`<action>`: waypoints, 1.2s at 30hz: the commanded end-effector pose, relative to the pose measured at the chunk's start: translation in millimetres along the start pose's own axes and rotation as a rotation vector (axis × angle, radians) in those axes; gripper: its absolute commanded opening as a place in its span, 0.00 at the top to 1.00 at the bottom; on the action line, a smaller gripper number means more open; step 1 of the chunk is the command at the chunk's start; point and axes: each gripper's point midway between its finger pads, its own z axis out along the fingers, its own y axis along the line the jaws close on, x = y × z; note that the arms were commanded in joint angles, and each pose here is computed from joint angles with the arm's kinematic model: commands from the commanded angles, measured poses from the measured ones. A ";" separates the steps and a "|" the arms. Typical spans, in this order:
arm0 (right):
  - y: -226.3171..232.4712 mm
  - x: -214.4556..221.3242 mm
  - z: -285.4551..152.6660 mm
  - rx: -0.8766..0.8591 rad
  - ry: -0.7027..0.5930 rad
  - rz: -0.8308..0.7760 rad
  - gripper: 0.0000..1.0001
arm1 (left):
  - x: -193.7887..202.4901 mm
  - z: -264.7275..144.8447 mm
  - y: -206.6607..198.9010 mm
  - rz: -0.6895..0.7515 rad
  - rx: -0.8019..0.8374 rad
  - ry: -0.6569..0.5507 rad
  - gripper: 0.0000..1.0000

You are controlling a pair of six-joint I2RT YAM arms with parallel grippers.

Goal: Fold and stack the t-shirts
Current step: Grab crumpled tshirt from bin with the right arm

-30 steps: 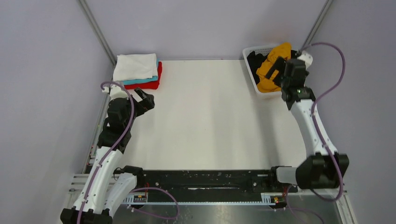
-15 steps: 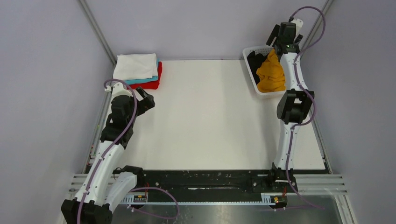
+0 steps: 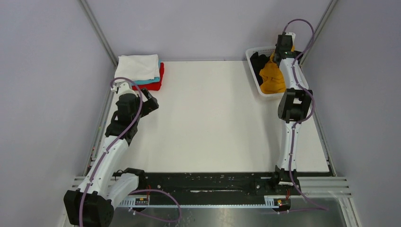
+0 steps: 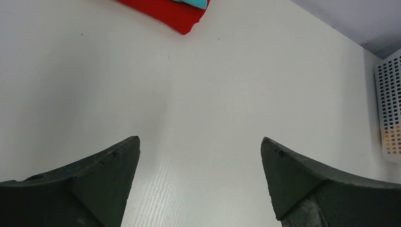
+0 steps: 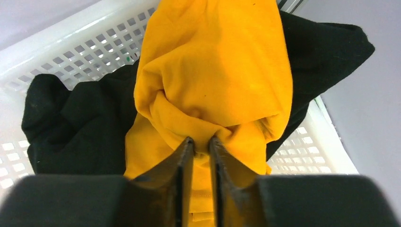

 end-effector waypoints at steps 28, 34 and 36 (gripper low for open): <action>-0.6 -224.7 -443.7 -0.584 -0.784 0.064 1.00 | -36.5 -29.2 -9.1 -0.046 0.037 -0.124 0.01; 47.7 -198.1 -557.9 -0.873 -0.863 -0.013 1.00 | -36.6 -34.9 -14.6 -0.061 0.072 -0.122 0.01; 62.6 -185.0 -573.6 -0.948 -0.837 -0.013 1.00 | -36.2 -35.8 -14.7 -0.064 0.073 -0.118 0.01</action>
